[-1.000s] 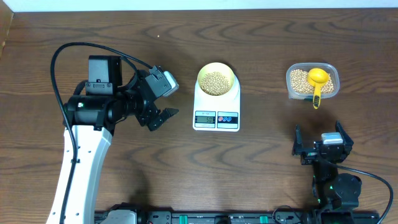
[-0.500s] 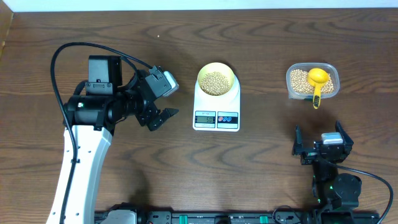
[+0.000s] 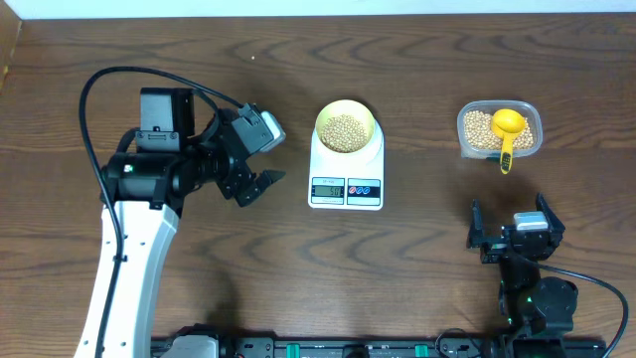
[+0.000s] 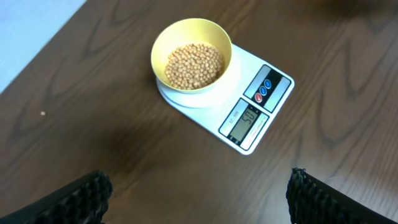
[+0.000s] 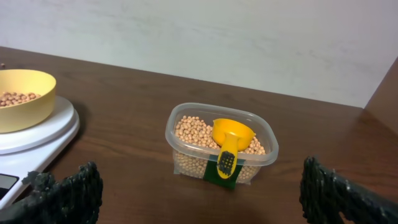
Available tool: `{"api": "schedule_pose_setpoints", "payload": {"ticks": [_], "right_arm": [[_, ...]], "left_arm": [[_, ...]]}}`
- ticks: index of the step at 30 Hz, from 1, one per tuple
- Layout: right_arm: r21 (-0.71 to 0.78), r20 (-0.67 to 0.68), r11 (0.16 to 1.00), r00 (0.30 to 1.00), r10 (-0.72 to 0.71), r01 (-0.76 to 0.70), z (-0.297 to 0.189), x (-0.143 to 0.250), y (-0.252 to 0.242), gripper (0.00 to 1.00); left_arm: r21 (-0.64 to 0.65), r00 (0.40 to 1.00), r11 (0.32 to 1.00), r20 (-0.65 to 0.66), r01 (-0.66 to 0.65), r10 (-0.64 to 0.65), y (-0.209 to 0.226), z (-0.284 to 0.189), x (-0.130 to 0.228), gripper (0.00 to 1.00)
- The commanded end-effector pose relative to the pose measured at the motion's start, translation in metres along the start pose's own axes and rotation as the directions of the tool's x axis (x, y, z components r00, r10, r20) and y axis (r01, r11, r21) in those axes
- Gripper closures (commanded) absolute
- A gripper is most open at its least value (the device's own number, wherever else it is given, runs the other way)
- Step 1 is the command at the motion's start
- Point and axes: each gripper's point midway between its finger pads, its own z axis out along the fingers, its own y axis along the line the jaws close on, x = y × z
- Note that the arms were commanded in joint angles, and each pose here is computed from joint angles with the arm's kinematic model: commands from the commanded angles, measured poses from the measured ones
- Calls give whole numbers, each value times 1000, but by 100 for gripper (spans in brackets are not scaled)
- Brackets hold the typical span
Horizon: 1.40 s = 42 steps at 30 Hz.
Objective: Scoop item into bowl and weigh 50g on scale
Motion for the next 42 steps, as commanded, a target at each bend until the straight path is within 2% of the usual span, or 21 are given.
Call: {"api": "schedule_pose_setpoints", "payload": {"ticks": [1,3,8,11,12,14,22,26,30,33,42], "right_arm": [[-5,2,1000,1000,6,-6,0,0,1,1],[-5,2,1000,1000,6,-6,0,0,1,1],[-5,2,1000,1000,6,-6,0,0,1,1],[-5,2,1000,1000,6,-6,0,0,1,1],[-5,2,1000,1000,6,-6,0,0,1,1],[-5,2,1000,1000,6,-6,0,0,1,1],[-5,2,1000,1000,6,-6,0,0,1,1],[-5,2,1000,1000,6,-6,0,0,1,1],[-5,2,1000,1000,6,-6,0,0,1,1],[-5,2,1000,1000,6,-6,0,0,1,1],[-5,2,1000,1000,6,-6,0,0,1,1]], "left_arm": [[-99,1000,995,-8,27,-28,11,-11,0,8],[-193,993,974,16,119,-118,26,-15,-1,8],[-372,935,859,185,352,-303,53,-30,-3,8],[-441,857,741,345,507,-381,60,-43,6,8],[-444,842,723,376,530,-387,59,-44,9,8],[-446,822,702,421,555,-383,55,-45,14,8],[-464,801,698,533,545,-271,33,-46,34,8],[-461,751,661,613,592,-245,25,-50,46,8],[-471,726,657,666,588,-172,12,-51,58,8],[-472,689,621,708,626,-156,10,-55,69,8],[-488,663,599,742,635,-98,-1,-56,85,8]]}}
